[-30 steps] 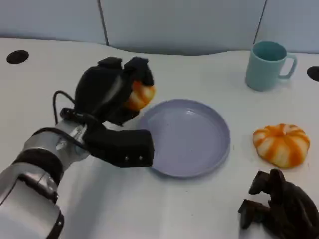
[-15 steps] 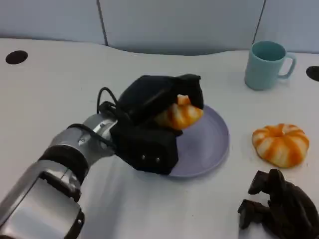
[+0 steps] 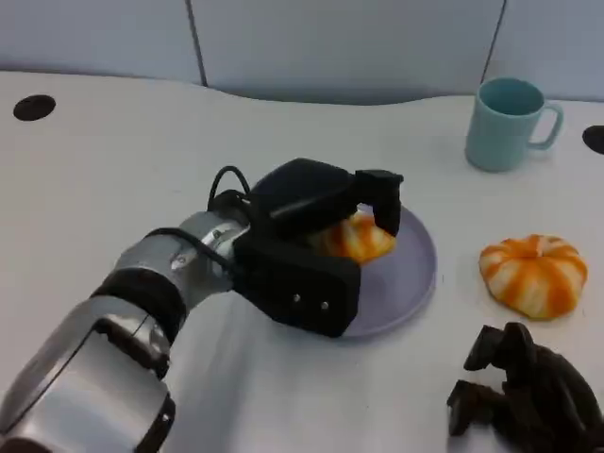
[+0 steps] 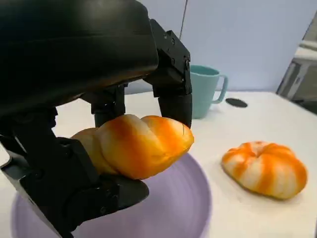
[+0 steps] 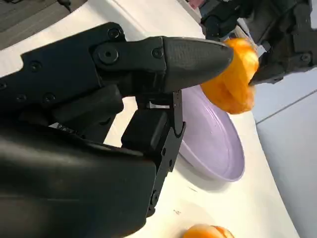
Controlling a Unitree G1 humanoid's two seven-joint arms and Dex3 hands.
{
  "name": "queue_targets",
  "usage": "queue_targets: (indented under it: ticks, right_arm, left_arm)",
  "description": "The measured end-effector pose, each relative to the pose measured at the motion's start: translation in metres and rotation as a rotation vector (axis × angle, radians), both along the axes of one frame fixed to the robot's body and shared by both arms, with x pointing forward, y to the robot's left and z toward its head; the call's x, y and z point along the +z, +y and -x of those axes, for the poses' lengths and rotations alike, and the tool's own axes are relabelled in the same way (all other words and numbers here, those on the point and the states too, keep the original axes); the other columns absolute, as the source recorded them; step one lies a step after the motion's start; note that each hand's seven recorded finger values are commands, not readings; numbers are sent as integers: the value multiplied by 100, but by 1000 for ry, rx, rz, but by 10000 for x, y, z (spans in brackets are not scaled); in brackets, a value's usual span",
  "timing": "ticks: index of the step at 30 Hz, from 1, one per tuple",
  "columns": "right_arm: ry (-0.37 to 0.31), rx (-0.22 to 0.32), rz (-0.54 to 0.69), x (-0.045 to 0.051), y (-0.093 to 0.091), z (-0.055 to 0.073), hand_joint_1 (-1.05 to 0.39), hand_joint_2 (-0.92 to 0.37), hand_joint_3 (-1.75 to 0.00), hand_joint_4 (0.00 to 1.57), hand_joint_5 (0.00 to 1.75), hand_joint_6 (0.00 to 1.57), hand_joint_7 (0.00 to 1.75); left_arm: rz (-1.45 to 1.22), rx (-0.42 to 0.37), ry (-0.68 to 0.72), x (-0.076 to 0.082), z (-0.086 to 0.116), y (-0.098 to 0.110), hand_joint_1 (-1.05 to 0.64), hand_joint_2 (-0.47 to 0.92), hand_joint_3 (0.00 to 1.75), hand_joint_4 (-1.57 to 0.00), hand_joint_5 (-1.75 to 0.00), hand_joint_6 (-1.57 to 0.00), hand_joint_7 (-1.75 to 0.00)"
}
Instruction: Grasp the bread from the table and place it into the plate.
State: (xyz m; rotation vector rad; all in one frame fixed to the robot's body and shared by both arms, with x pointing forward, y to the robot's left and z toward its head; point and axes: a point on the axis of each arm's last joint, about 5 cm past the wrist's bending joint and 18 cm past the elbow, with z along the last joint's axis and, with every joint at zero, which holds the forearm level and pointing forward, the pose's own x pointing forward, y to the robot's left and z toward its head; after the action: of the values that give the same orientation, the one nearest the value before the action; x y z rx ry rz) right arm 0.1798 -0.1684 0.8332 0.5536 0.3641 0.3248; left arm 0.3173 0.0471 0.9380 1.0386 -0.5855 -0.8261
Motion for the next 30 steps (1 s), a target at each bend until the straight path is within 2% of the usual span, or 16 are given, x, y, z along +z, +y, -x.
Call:
queue_targets:
  ticks: [1,2,4,5,6,8,15,16,17,19,24,30]
  right_arm:
    - [0,1,0,1,2,2,-46,-92,-44,125,115,115,103]
    - [0,1,0,2,3,4,-47,-92,-44,125,115,115,103]
    - [2,-2,0,4,5,11,-47,-92,-43,125,115,115,103]
    - [3,-5,1,5,6,12,-47,-92,-43,125,115,115,103]
    - [3,-5,1,5,6,14,-47,-92,-43,125,115,115,103]
    - [3,-5,1,5,7,17,-47,-92,-43,125,115,115,104]
    - [4,-6,2,6,11,19,-47,-92,-42,125,115,114,104]
    - [4,-7,2,6,11,19,-47,-92,-43,124,115,114,104]
    - [3,-6,2,6,11,19,-47,-92,-44,124,115,114,104]
    - [2,-5,2,6,12,19,-47,-92,-44,124,115,114,104]
    - [-1,-1,6,6,18,18,-48,-92,-43,125,115,115,104]
    - [-7,-2,8,-1,21,10,-47,-92,-45,127,114,115,105]
  left_arm:
    - [-12,0,-5,3,-2,-5,-23,47,122,-90,-175,-75,-175]
    - [-24,0,-9,1,-3,-9,-23,49,117,-84,-171,-74,-162]
    - [-54,-3,-27,-9,0,-17,-26,57,88,-76,-156,-78,-123]
    - [-64,-4,-34,-13,1,-19,-30,70,63,-70,-143,-76,-105]
    - [-68,-5,-36,-13,1,-21,-32,79,45,-68,-136,-75,-95]
    - [-71,-4,-38,-6,-3,-23,-34,88,27,-65,-130,-74,-86]
    - [-73,-5,-45,21,-15,-30,-34,92,19,-65,-128,-74,-83]
    - [-73,-5,-46,22,-16,-30,-49,92,19,-33,-94,-38,-62]
    - [-83,-6,-41,27,-19,-31,-61,92,21,-14,-64,-16,-44]
    - [-136,-6,-17,41,-34,-31,-67,92,23,-3,-46,-4,-34]
    - [-185,6,5,48,-51,-25,-77,92,27,0,-24,0,-23]
    - [-196,30,4,52,-67,2,-80,92,28,0,-19,0,-21]
